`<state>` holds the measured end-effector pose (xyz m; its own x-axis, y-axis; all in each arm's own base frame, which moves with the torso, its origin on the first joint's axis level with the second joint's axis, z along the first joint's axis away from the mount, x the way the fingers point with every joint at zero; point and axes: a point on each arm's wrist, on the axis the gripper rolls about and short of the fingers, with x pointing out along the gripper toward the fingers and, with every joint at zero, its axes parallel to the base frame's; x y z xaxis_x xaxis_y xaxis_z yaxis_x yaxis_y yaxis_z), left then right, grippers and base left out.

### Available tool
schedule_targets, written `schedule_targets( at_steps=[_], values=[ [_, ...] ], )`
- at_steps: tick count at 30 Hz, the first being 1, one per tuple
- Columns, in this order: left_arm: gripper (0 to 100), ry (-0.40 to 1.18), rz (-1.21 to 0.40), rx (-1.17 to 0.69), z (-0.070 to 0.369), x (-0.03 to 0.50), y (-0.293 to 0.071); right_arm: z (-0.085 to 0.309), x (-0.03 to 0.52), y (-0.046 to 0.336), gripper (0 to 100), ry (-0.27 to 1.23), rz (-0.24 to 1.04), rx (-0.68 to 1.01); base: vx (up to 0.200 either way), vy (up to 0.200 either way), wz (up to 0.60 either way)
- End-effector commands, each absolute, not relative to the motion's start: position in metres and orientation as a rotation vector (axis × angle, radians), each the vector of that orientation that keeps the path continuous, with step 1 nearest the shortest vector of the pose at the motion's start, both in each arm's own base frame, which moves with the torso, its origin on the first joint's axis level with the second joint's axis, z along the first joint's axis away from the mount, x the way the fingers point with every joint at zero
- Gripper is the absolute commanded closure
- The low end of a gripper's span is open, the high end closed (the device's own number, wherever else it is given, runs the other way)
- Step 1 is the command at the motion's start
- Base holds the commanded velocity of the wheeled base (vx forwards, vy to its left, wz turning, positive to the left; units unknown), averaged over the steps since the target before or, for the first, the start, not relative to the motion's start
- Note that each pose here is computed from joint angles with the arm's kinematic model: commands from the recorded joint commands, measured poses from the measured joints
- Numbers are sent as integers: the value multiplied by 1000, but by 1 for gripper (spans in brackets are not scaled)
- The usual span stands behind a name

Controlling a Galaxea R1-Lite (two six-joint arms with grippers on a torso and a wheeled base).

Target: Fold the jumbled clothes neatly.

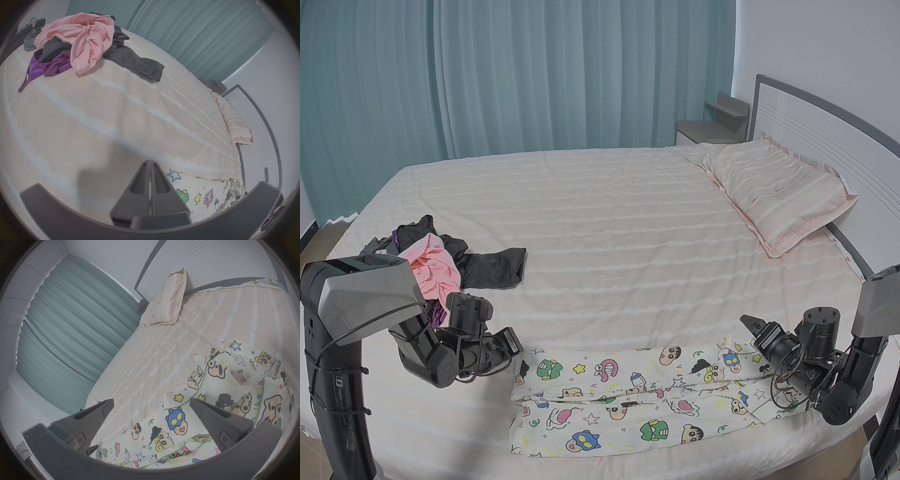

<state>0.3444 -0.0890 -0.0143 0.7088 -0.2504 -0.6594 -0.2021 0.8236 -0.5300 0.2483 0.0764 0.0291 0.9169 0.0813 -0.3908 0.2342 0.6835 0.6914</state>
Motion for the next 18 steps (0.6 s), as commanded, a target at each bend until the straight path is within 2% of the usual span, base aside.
schedule_targets(
  at_steps=[1, 7, 10, 18],
  values=[
    [100, 783, -25, -629, -10, 345, -86, 30, 250, 75, 0, 404, -97, 821, 0, 0, 0],
    [100, 764, -1, -665, 7, 333, -69, 31, 253, 62, 0, 384, -140, 805, 0, 0, 0],
    [100, 767, 1, -753, 22, 314, -58, 30, 259, 51, 0, 372, -172, 791, 0, 0, 0],
    [100, 801, 6, -875, 32, 281, -48, -14, 274, 61, 0, 525, -221, 738, 0, 0, 0]
  ],
)
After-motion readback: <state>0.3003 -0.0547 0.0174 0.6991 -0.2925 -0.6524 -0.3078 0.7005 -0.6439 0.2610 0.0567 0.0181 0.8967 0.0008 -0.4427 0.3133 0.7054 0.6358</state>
